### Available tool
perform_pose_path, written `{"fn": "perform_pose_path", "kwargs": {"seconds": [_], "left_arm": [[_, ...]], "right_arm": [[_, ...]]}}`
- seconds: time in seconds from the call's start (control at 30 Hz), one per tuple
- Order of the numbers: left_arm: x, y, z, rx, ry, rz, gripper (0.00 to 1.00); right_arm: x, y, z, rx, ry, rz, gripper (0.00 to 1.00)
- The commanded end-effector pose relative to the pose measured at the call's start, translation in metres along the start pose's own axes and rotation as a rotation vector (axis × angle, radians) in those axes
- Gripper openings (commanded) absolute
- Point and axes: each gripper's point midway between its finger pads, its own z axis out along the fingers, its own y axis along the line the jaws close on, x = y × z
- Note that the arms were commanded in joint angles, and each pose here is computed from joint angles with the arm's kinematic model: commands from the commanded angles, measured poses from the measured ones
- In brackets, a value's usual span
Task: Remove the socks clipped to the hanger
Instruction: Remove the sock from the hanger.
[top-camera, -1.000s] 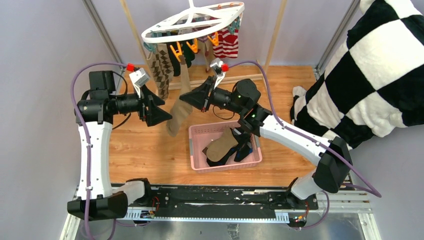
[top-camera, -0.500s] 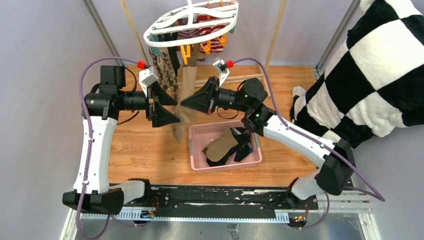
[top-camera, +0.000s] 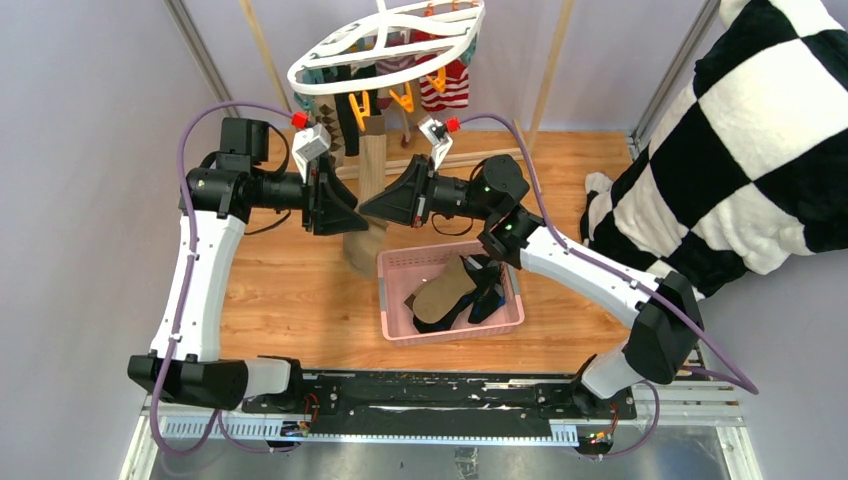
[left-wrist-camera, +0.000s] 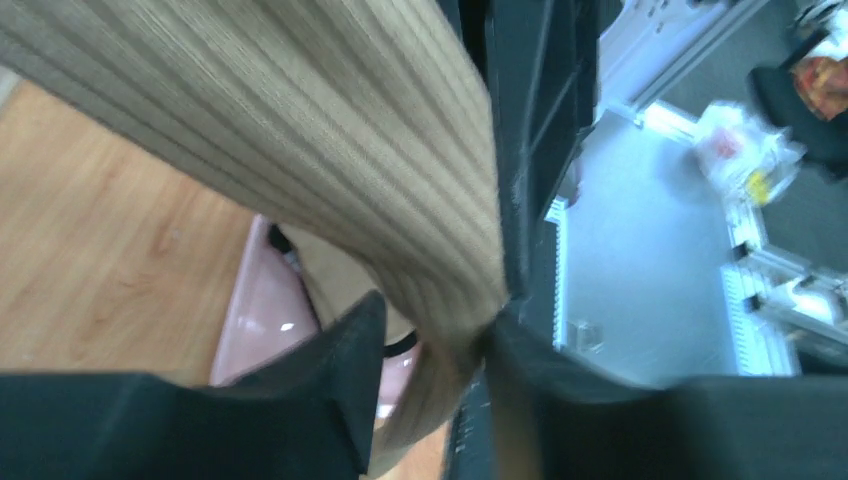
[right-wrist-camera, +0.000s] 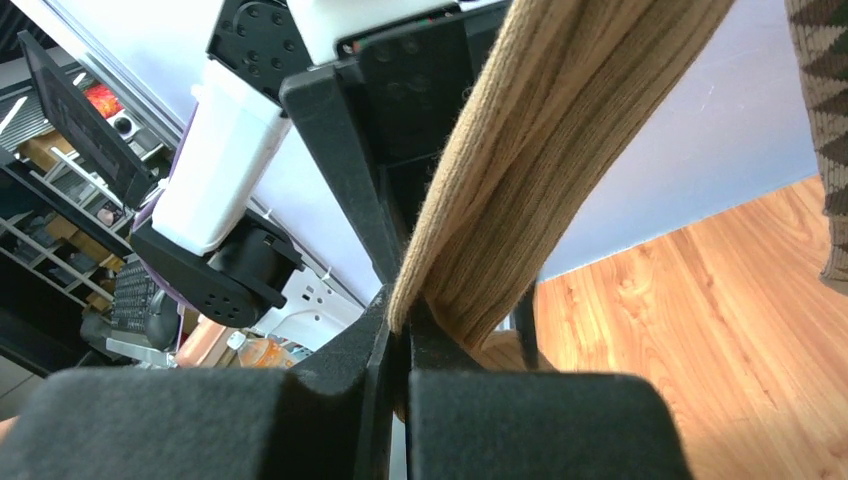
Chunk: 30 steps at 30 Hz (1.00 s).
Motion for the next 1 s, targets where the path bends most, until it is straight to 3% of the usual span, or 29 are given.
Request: {"fn": "perform_pose_path", "kwargs": {"seconds": [0.0, 0.1, 0.13, 0.27, 0.47, 0.7, 0.97], "left_arm": [[-0.006, -0.010, 0.000, 0.023, -0.012, 0.029, 0.32], [0.000, -0.009, -0.001, -0.001, 0.001, 0.037, 0.03], [0.000, -0.010, -0.002, -0.009, 0.003, 0.042, 0.00], [0.003, -0.011, -0.004, -0.036, 0.013, 0.055, 0.00], [0.008, -0.013, -0.005, -0.052, 0.021, 0.059, 0.00], [0.008, -0.012, -0.008, -0.083, 0.031, 0.066, 0.00], [0.004, -0.010, -0.009, -0.104, 0.038, 0.072, 0.00]], "right_arm": [[-0.008, 0.007, 0.002, -0.037, 0.009, 0.003, 0.08], [-0.013, -0.007, 0.001, 0.058, -0.011, -0.024, 0.19], [-0.014, -0.011, -0.001, 0.088, -0.016, -0.037, 0.24], [-0.033, -0.024, -0.007, 0.213, -0.096, -0.100, 0.45], [-0.074, -0.037, -0.006, 0.380, -0.163, -0.208, 0.66], [-0.107, -0.060, 0.010, 0.604, -0.193, -0.418, 0.80], [-0.133, -0.075, 0.021, 0.708, -0.230, -0.493, 0.83]]}}
